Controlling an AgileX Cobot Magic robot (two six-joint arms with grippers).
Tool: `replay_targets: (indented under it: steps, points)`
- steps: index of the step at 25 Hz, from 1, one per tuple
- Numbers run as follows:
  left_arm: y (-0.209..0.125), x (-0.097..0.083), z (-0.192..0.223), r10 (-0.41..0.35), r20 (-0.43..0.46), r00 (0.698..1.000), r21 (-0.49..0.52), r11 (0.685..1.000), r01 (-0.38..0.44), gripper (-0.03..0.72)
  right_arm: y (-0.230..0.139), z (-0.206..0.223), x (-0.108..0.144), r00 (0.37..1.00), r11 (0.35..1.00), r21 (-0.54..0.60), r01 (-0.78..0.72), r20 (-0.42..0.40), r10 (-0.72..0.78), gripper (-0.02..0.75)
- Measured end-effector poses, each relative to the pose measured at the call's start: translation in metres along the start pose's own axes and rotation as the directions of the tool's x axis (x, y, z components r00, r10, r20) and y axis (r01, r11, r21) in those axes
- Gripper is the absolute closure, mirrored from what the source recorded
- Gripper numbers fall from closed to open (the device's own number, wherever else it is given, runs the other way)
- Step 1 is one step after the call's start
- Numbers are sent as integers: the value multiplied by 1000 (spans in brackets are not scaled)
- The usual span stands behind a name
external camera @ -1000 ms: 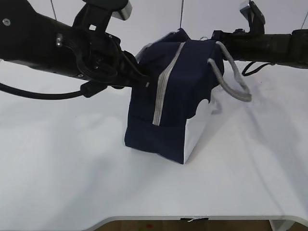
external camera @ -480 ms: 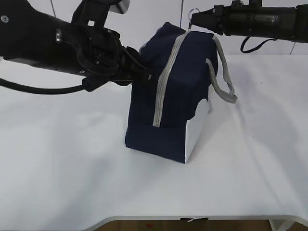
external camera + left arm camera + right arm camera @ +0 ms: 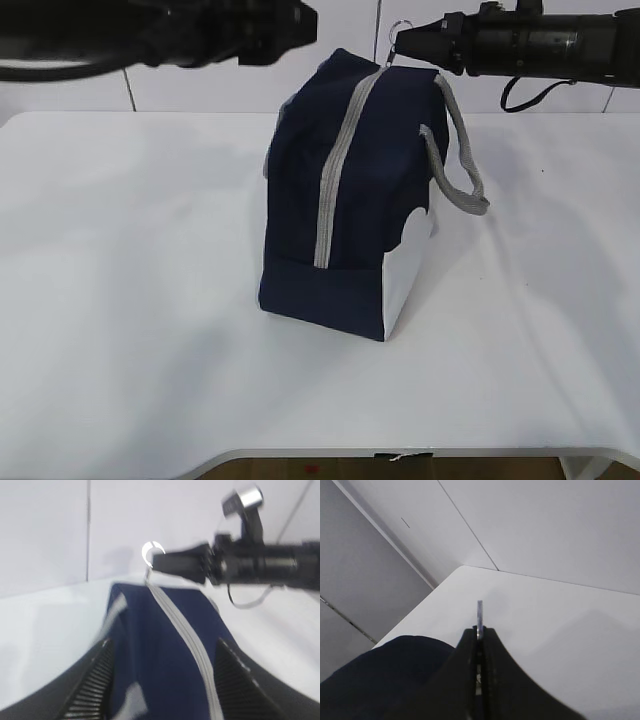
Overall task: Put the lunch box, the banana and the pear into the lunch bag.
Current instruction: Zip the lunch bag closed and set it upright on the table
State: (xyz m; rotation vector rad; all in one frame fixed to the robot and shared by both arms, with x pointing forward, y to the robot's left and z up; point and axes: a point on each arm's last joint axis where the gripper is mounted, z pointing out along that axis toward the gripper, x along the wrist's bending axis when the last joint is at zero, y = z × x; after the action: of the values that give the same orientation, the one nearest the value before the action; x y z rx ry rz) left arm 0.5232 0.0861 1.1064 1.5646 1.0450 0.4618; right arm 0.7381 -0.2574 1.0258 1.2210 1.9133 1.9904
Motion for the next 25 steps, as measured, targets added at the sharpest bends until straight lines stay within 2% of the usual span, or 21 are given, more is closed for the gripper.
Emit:
replay_targets:
  steps: [5,9,16,25]
  points:
    - [31,11,10,-36,-17,999,-63,997,35,235,0,-1,-1,1000,1000,0,1,4,-1,731]
    - [42,8,30,-35,2,999,-59,998,35,260,0,-1,-1,1000,1000,0,1,0,-1,731]
    - [29,12,82,-38,20,999,41,998,37,268,0,-1,-1,1000,1000,1,1,-1,-1,731]
    - [13,38,115,-89,-25,996,84,992,90,282,0,-1,-1,1000,1000,2,1,-3,-1,731]
